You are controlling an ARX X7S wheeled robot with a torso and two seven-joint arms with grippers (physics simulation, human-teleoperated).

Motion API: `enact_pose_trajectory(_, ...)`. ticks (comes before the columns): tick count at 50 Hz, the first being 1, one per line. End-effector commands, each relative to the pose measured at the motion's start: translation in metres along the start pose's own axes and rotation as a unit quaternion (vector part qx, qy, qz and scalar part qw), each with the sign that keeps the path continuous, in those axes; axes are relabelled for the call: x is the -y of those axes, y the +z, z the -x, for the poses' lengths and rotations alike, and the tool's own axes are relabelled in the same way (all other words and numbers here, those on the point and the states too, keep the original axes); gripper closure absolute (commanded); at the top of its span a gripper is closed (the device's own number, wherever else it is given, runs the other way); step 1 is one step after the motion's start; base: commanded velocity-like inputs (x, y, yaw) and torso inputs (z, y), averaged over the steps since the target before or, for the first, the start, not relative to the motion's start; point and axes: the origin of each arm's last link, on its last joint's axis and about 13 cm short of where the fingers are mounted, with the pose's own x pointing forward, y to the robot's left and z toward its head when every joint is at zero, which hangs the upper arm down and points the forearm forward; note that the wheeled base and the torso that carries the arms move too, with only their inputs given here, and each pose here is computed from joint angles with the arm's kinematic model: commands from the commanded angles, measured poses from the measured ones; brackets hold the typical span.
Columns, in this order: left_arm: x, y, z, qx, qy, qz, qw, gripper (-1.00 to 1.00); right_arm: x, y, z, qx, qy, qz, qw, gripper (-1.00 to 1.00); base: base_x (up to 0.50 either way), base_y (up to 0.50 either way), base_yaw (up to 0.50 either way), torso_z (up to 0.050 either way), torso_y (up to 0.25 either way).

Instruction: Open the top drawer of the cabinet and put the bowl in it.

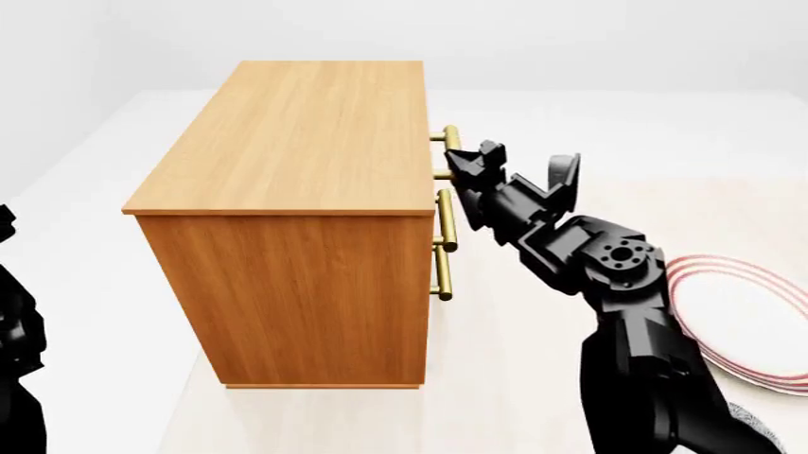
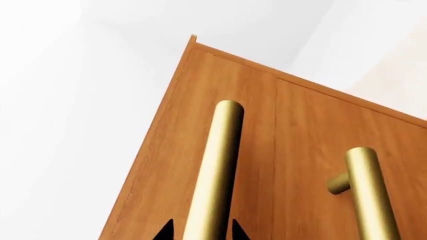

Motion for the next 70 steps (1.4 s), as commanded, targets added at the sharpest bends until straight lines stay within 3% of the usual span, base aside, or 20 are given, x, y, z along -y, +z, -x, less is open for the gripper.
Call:
enact_pose_trajectory(1,0.0,0.001,0.0,0.001,0.0,-0.001,1.0,-1.0,0.002,0.003,0.006,-0.006,-0.004,0.014,1.0,1.0,0.0,0.0,0.0,0.0,0.0)
enact_pose_trajectory(35,0.001,0.0,0.001,0.002,0.0,-0.003,1.0,-1.0,-0.003,0.037,0.041,0.049,0.013,0.014,0.999,1.0,0.0,0.0,0.0,0.0,0.002)
enact_pose_trajectory(66,0.003,0.002,0.001,0.005,0.0,-0.003,1.0,-1.0,0.0,0.04,0.042,0.048,0.012,0.019,0.999,1.0,0.0,0.0,0.0,0.0,0.002)
enact_pose_trajectory(67,0.003,0.002,0.001,0.006,0.0,-0.003,1.0,-1.0,0.001,0.04,0.042,0.046,0.011,0.02,0.999,-1.0,0.0,0.0,0.0,0.0,0.01)
enact_pose_trajectory(70,0.003,0.003,0.001,0.006,0.0,-0.003,1.0,-1.0,0.002,0.039,0.042,0.043,0.008,0.023,0.999,-1.0,0.0,0.0,0.0,0.0,0.0)
